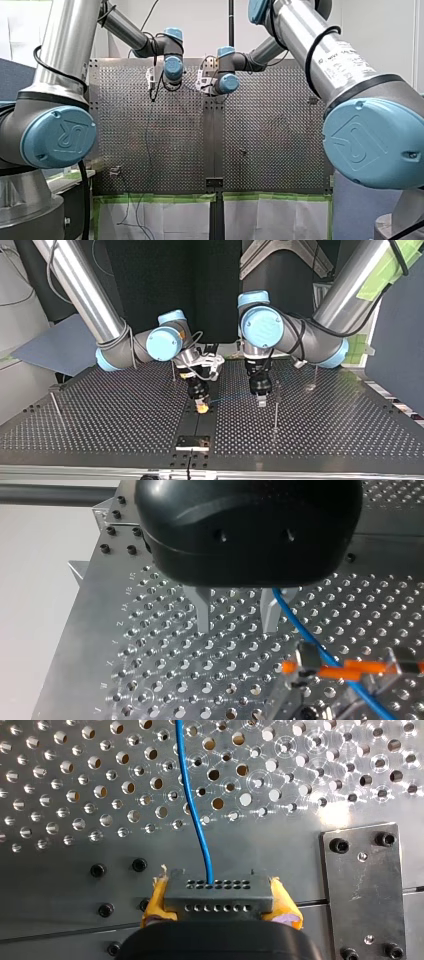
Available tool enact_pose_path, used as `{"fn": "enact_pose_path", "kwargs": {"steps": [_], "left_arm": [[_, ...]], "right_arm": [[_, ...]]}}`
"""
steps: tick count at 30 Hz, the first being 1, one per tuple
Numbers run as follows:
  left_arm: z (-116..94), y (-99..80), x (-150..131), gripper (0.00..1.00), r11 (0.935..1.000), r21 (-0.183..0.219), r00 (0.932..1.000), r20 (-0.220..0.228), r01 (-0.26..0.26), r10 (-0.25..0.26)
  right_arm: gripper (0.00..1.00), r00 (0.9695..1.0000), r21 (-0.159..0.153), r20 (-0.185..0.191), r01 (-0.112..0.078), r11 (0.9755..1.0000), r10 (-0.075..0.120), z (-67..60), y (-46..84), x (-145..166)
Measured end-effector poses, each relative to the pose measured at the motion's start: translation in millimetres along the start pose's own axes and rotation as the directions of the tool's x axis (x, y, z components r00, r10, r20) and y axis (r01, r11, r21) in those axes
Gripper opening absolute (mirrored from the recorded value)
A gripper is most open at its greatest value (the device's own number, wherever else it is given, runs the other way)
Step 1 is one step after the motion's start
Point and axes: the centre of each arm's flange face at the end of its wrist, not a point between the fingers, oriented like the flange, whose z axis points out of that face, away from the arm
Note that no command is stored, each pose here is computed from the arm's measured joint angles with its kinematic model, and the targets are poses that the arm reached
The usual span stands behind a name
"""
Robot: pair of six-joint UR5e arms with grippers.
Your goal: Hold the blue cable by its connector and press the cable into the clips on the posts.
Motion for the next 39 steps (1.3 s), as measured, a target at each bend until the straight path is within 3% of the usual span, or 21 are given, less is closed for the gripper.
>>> {"fn": "enact_pose_path", "kwargs": {"steps": [1, 2, 4, 12, 16, 23, 27, 32, 35, 39], "left_arm": [[-0.4, -0.6, 0.0, 0.25, 1.0000, 0.001, 1.0000, 0.000, -0.008, 0.008], [-0.7, -0.9, -0.1, 0.03, 0.9999, 0.002, 0.9999, 0.000, -0.012, 0.012], [-1.3, -1.8, -0.1, 0.00, 0.9998, 0.004, 0.9998, 0.001, -0.018, 0.018], [-2.5, -4.3, 0.0, 0.00, 0.9996, 0.017, 0.9997, 0.000, -0.024, 0.024], [-2.8, -5.3, -0.1, 0.00, 0.9994, 0.024, 0.9997, 0.001, -0.025, 0.025], [-6.6, -12.2, -0.5, 0.00, 0.9990, 0.041, 0.9998, 0.009, -0.018, 0.018], [-11.0, -19.9, 2.9, 0.00, 0.9983, 0.055, 0.9998, 0.005, -0.017, 0.017], [-11.6, -32.7, 24.6, 0.00, 0.9966, 0.075, 0.9989, -0.028, -0.035, 0.037], [-12.6, -40.4, 36.8, 0.00, 0.9955, 0.086, 0.9981, -0.043, -0.041, 0.045], [-13.5, -44.6, 42.5, 0.00, 0.9949, 0.091, 0.9977, -0.049, -0.042, 0.046]], "right_arm": [[0.00, 1.0000, 0.000, 0.000, 0.000, 1.0000, 0.000, 0.0, 0.0, 0.1], [0.00, 1.0000, 0.000, 0.000, 0.000, 1.0000, 0.000, -0.1, 0.0, 0.1], [0.00, 1.0000, 0.000, 0.000, 0.000, 1.0000, 0.000, 0.0, 0.0, 0.0], [0.00, 1.0000, -0.002, 0.004, 0.000, 1.0000, 0.000, -0.3, 1.0, -0.2], [0.00, 0.9996, -0.010, 0.029, 0.005, 0.9999, -0.005, -2.8, 4.5, -3.0], [0.00, 0.9974, -0.051, 0.071, 0.010, 0.9986, -0.006, -15.1, 17.5, -7.1], [0.00, 0.9985, -0.073, 0.055, 0.004, 0.9973, 0.000, -24.1, 25.8, 2.6], [0.00, 0.9999, -0.083, 0.008, -0.013, 0.9964, 0.014, -35.6, 34.4, 20.6], [0.00, 1.0000, -0.084, -0.006, -0.002, 0.9964, 0.002, -41.5, 36.2, 25.4], [0.00, 0.9997, -0.090, 0.013, 0.021, 0.9958, -0.020, -48.8, 39.3, 17.0]]}}
